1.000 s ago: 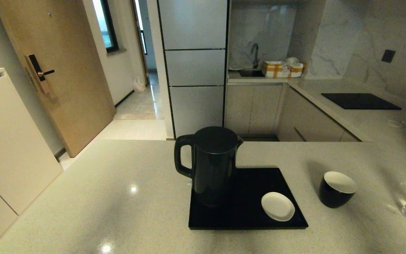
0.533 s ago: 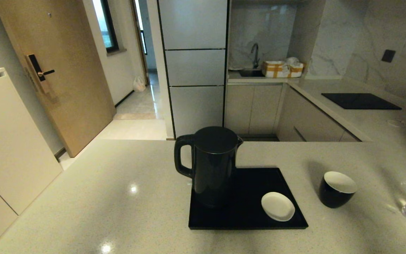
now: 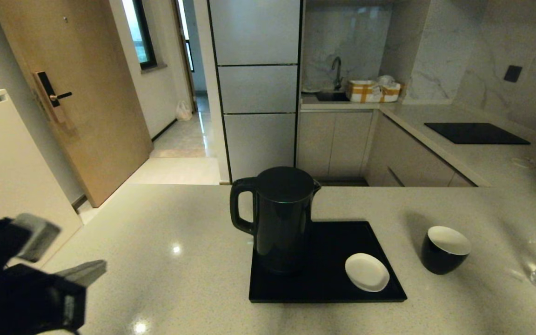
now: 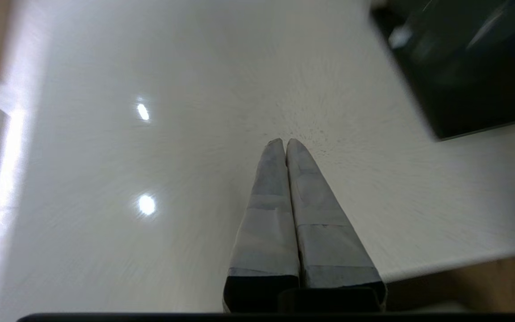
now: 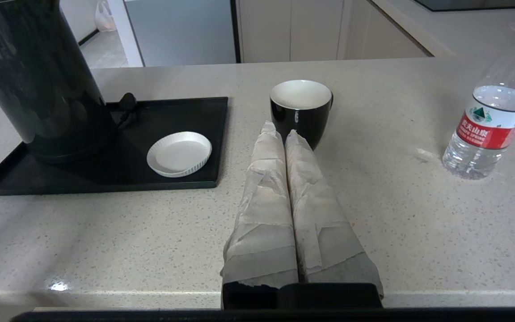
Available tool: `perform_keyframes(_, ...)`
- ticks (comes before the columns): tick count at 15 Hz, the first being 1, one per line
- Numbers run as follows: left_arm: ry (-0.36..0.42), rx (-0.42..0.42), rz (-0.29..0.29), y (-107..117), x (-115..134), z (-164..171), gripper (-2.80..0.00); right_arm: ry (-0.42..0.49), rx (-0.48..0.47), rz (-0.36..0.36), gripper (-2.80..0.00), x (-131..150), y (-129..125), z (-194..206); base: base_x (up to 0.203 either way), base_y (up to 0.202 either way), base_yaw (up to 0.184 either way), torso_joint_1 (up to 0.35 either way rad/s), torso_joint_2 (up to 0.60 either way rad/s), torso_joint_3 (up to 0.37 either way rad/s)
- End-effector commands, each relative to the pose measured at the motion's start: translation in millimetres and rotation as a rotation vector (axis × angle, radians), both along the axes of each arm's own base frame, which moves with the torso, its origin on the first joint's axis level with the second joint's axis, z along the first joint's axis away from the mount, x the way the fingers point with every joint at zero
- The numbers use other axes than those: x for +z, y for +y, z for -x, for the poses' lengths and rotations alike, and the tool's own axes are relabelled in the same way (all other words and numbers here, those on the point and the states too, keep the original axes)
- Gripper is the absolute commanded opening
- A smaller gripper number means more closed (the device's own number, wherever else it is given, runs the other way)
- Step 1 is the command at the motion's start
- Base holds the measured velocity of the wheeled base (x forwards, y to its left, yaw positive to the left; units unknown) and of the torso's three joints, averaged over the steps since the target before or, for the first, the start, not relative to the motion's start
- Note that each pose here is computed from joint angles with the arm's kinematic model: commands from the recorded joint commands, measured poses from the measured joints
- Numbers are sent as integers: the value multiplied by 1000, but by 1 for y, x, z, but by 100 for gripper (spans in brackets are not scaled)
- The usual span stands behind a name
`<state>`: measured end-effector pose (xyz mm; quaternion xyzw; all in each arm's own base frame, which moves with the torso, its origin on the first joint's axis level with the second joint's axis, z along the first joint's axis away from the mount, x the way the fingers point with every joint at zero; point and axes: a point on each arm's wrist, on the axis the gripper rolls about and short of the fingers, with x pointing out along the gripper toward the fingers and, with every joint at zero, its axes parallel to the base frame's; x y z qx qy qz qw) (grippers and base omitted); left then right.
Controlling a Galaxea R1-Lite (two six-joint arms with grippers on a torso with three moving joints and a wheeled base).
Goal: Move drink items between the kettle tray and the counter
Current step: Pick up the kettle
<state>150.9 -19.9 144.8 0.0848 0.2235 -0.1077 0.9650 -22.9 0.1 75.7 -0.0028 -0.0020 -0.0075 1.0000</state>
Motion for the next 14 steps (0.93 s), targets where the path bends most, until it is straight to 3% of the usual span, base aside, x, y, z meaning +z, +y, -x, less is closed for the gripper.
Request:
perform_keyframes(1,139,-46,-54,-25,-72,-80,-280,-1,0,0,-280,0,0,0,0,0,0,0,0,0)
perform_keyframes(3,54,-83,-82,-50,-99,-109,-280,-1,0,0,-280,0,0,0,0,0,0,0,0,0)
perform_keyframes(5,-73,-119,-61,-77,-99,-128,-280,-1,0,0,-280,0,0,0,0,0,0,0,0,0)
perform_keyframes(6,-74,-118,-48,-81,-97,-131,-69,-1,0,0,-280,0,0,0,0,0,0,0,0,0)
perform_keyframes(7,-78,-120,-27,-84,-87,-132,0,-1,0,0,-280,0,0,0,0,0,0,0,0,0)
perform_keyframes(9,-96,-134,14,-91,-63,-129,0,-1,0,0,-280,0,0,0,0,0,0,0,0,0)
perform_keyframes(14,-91,-141,43,-100,-61,-131,0,-1,0,0,-280,0,0,0,0,0,0,0,0,0)
